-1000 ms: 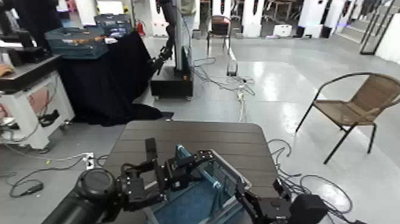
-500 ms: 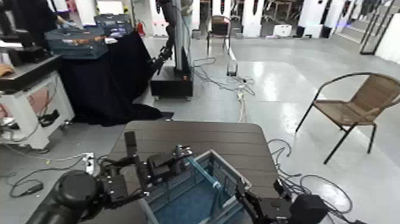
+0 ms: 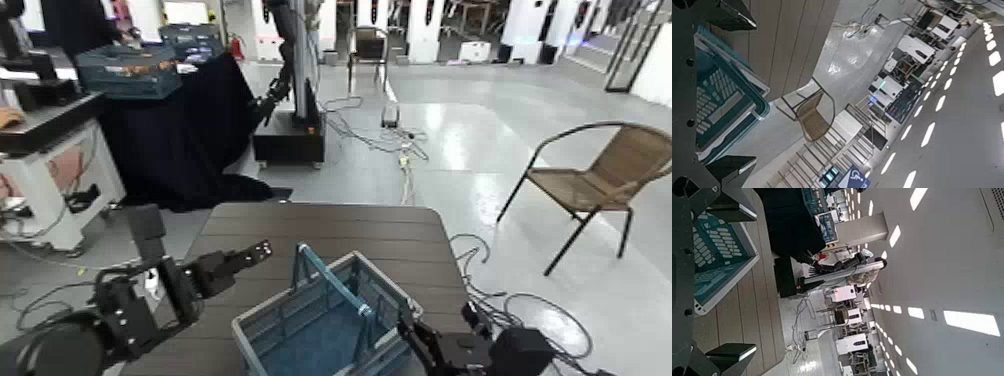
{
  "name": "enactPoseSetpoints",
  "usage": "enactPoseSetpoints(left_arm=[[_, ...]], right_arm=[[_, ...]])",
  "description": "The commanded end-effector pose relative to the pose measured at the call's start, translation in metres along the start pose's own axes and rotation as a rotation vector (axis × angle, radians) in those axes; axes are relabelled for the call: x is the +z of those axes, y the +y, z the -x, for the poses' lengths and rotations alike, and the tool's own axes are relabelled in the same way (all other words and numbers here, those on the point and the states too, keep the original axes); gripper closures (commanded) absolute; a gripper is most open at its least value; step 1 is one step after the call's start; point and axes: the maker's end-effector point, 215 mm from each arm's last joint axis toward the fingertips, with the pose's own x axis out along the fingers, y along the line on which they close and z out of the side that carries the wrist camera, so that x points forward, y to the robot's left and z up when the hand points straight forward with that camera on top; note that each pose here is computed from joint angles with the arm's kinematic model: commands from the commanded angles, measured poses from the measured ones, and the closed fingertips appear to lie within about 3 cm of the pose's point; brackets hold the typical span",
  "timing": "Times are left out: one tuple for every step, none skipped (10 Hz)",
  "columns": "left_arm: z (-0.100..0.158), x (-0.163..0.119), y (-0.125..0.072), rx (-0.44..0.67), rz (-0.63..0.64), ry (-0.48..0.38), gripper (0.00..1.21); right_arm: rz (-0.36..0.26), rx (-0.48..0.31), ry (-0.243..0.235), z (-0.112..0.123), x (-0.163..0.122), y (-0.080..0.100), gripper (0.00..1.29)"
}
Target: Place the crate on the table.
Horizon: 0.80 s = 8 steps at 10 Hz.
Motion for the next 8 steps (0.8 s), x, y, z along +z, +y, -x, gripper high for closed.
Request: enactPoseSetpoints(left_arm=[[0.025,0.002,0.006,0.079,-0.145,-0.098,0.1],[0.034,-0.003,0.007,0.124,-0.219,-0.153,0.1],[0.045,-0.004,0.007,0.169,-0.283,-0.234,0.1],[0.056,-0.012,0.008,0.221,-0.327,-0.293,0.11],[0.065,-0.017,0.006,0.255,-0.39,-0.323,0.11],[0.069,-0.025,0.003,0.263,-0.435,-0.326,0.11],[0.072,-0.032,0.001,0.272,-0.474,-0.323,0.1],[0.077,-0.041,0.003,0.288,-0.505,-0.319,0.1]], right_arm=[[0.001,-0.006,-0.006,0.001,0.003,-0.003,0.14],[0.001,-0.009,-0.005,0.002,0.003,-0.004,0.14],[0.003,-0.011,-0.008,0.002,0.004,-0.005,0.14],[0.006,-0.012,-0.008,0.004,0.004,-0.007,0.14],[0.009,-0.017,-0.009,0.004,0.005,-0.008,0.14],[0.012,-0.017,-0.008,0.005,0.005,-0.009,0.14],[0.012,-0.016,-0.006,0.005,0.004,-0.008,0.14],[0.012,-0.016,-0.005,0.006,0.004,-0.008,0.14]])
